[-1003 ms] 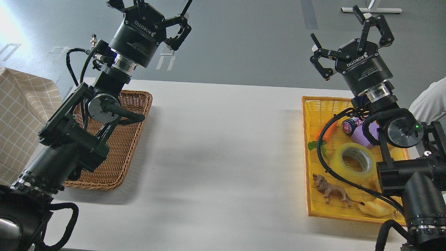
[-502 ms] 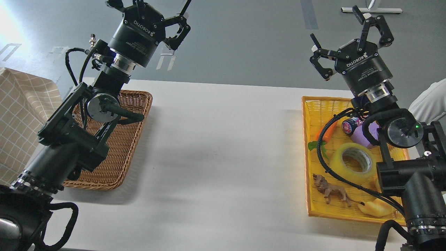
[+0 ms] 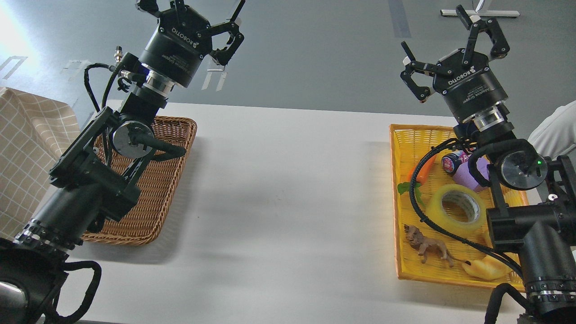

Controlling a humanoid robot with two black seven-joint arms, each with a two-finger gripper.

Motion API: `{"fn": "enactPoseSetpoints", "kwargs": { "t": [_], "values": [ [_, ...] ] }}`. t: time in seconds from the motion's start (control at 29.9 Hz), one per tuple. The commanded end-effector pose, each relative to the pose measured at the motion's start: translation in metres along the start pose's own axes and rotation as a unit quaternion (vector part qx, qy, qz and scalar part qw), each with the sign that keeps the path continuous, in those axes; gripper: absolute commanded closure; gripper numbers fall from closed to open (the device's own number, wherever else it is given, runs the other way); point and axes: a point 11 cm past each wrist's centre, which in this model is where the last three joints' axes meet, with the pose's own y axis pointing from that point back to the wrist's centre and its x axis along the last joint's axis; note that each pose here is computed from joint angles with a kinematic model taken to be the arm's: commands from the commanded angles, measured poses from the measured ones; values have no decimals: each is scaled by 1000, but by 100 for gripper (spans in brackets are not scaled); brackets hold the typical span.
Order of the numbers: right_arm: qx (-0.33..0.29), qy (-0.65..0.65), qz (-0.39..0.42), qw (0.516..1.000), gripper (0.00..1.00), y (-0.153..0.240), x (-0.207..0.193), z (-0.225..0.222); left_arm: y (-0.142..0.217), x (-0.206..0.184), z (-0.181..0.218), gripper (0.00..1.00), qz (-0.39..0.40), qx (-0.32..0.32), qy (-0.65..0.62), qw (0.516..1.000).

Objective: Place and transfer tape with both arms

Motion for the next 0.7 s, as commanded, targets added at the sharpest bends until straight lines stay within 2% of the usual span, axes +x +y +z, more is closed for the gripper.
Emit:
{"fn": "enactPoseSetpoints", "kwargs": {
  "t": [0.0,0.3,0.43,0.67],
  "values": [
    [0,0,1,1000,0,0,0,0,0,0,-1,2,0,3,-1,1000],
    [-9,4,-7,1000,0,-4,-5,4,0,0,0,2,0,0,-1,1000],
    [-47,8,-15,999,0,-9,-10,26,0,1,1,2,0,-1,-2,1000],
    [-115,125,2,985,0,12,-5,-4,1,1,0,2,1,0,-2,1000]
  ]
}}
